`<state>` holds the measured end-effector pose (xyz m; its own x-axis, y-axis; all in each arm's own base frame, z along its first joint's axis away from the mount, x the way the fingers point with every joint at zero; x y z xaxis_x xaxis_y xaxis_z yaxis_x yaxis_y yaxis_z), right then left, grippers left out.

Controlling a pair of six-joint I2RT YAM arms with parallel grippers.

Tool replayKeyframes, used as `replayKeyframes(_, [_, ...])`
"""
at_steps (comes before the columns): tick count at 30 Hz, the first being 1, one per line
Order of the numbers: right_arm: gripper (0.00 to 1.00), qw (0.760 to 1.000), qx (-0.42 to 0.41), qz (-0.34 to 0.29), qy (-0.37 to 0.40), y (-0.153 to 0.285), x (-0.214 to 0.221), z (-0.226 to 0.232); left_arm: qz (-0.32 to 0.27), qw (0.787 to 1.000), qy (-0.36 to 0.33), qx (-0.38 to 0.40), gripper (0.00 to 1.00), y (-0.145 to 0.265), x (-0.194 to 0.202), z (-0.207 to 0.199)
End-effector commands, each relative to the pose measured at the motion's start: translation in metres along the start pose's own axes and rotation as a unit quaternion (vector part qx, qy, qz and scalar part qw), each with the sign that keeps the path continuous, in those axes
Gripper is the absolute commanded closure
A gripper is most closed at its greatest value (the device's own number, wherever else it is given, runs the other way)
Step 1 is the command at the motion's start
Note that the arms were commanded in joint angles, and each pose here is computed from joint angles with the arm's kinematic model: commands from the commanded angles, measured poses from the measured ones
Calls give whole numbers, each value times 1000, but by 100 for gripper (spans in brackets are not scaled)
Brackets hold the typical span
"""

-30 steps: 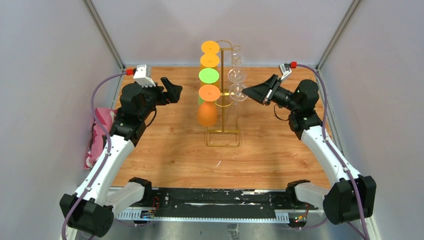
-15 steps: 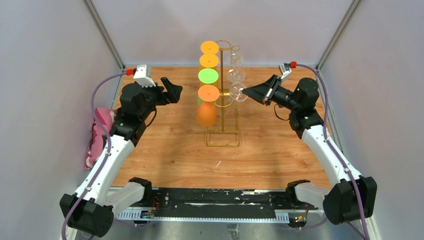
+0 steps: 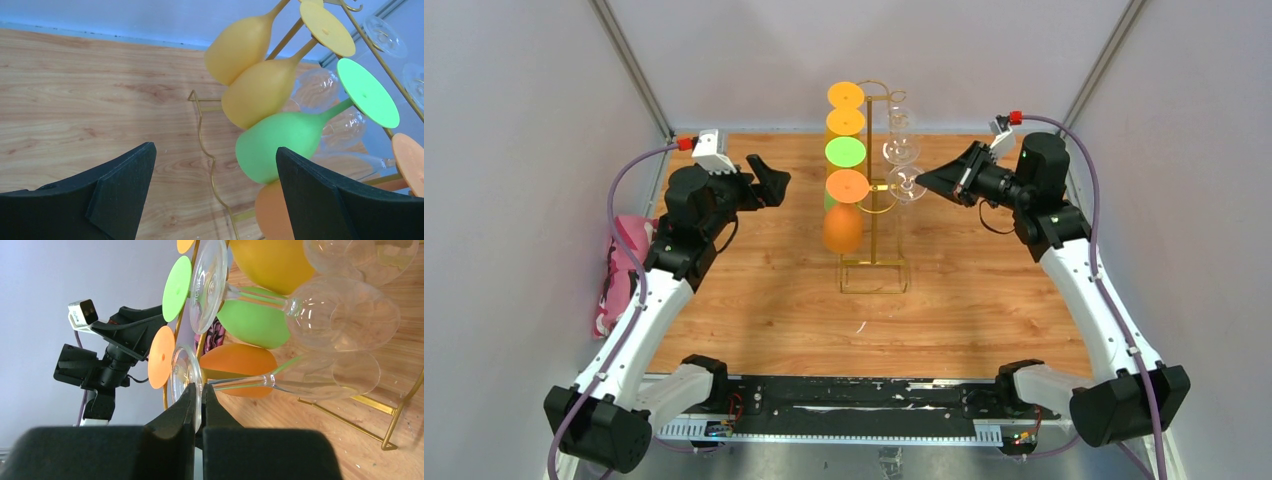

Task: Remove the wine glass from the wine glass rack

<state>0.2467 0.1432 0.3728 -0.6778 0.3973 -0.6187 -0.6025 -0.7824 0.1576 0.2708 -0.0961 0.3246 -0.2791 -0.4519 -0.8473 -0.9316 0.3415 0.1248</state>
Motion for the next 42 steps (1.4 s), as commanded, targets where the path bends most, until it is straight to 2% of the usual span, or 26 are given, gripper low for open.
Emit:
replayKeyframes(1, [100, 999, -17, -20, 32, 2, -13, 19, 1, 1000, -1, 10, 4, -1, -2, -4])
replayKeyframes(7, [100, 999, -24, -18, 26, 0, -15, 21, 8, 1000, -7, 5, 4, -3, 0, -2])
replayKeyframes(15, [100, 1000, 12, -21, 16, -1, -10, 10, 10, 1000, -9, 3, 4, -2, 1, -1])
replayKeyframes(30, [100, 992, 85, -69, 58, 28, -9, 13, 17, 1000, -5, 9, 4, -6, 3, -2])
replayKeyframes(37, [100, 990, 91, -89, 62, 35, -8, 16, 17, 1000, -3, 12, 4, -5, 2, -3])
replayKeyframes(39, [100, 986, 97, -105, 82, 46, -11, 24, 16, 1000, -4, 13, 4, -4, 1, -4])
replayKeyframes(42, [100, 966, 157, -152, 136, 79, -17, 39, 8, 1000, -12, 9, 4, -1, -5, -5])
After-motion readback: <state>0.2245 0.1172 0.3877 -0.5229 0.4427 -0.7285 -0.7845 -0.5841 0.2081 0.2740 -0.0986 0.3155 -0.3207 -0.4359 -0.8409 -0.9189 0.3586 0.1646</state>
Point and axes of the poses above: each gripper's point midway between its finger pads, its own y axis back along the fingers, its own z axis along the line the jaws close on, x = y × z, the point moved 8 cm from there along y, back along the fingers, and after that the axes turned 8 degrees about y, right-handed, at the moved point
